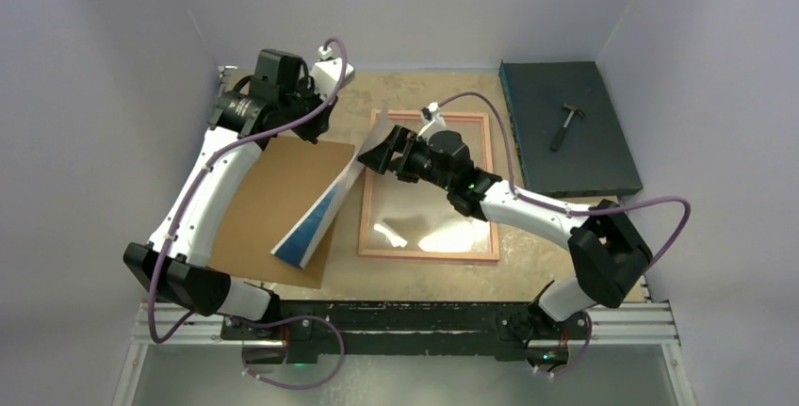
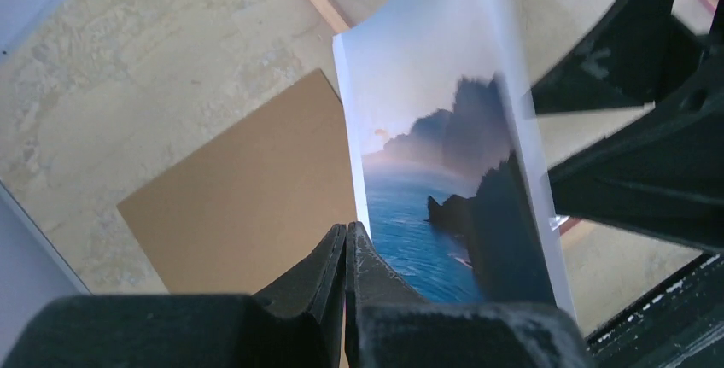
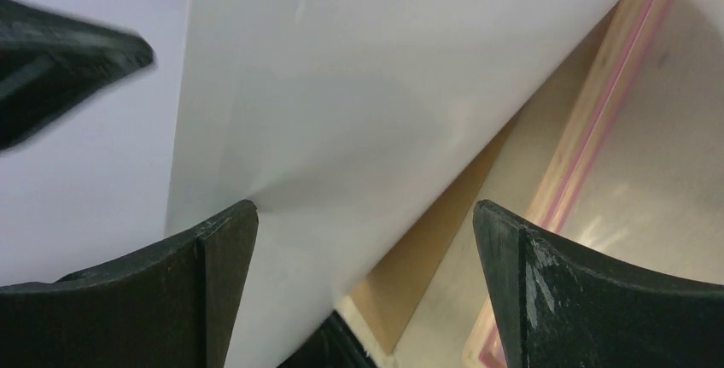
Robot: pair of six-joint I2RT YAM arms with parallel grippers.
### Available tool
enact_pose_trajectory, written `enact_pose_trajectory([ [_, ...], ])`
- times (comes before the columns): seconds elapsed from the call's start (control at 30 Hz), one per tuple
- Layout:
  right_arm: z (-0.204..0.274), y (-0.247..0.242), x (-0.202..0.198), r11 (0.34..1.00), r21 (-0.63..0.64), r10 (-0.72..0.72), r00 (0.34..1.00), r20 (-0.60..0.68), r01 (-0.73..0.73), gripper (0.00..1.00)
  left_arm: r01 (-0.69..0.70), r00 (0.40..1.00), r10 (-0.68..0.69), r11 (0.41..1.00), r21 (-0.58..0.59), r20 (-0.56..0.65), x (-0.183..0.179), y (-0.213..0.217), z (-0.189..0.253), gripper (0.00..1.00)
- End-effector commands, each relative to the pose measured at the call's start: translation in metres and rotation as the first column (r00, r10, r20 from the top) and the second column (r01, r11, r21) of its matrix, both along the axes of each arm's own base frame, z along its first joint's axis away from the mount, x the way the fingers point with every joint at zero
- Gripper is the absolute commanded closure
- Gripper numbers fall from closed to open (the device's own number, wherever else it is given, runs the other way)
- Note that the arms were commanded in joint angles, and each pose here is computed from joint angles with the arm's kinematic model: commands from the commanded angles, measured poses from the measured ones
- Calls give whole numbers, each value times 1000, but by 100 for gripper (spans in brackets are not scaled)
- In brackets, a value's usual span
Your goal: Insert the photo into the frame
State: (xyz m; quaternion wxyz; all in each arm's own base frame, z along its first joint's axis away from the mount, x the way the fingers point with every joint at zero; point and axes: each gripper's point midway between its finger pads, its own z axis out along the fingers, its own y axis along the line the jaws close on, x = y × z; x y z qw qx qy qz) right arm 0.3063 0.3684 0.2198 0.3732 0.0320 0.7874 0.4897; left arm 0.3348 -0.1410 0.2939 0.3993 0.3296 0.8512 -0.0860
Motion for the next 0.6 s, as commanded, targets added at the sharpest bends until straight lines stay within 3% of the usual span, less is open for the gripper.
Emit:
enact_pose_trajectory([
  [0.0, 10, 11, -24, 990, 125, 70, 997, -24, -66, 1, -33, 990, 45, 995, -93, 137, 5, 6, 56, 100],
  [0.1, 0, 2, -33, 987, 152, 63, 996, -59, -53, 1, -73, 983, 83, 995, -69, 166, 11, 21, 65, 100],
  [0.17, -2, -3, -41, 985, 165, 64, 995, -71, -51, 1, -110, 983, 113, 993, -34, 142, 13, 37, 40, 100],
  [0.33, -10, -17, -58, 985, 169, 46, 994, -97, -29, 1, -146, 987, 149, 987, 65, -54, 6, 76, -81, 100],
  [0.47, -51, -18, -59, 996, 89, 33, 983, -181, -17, 1, -149, 959, 180, 977, 154, -218, -7, 102, -168, 100],
  [0.57, -79, -15, -55, 999, 37, 28, 976, -217, -21, 2, -165, 930, 216, 968, 188, -297, -12, 123, -207, 100],
])
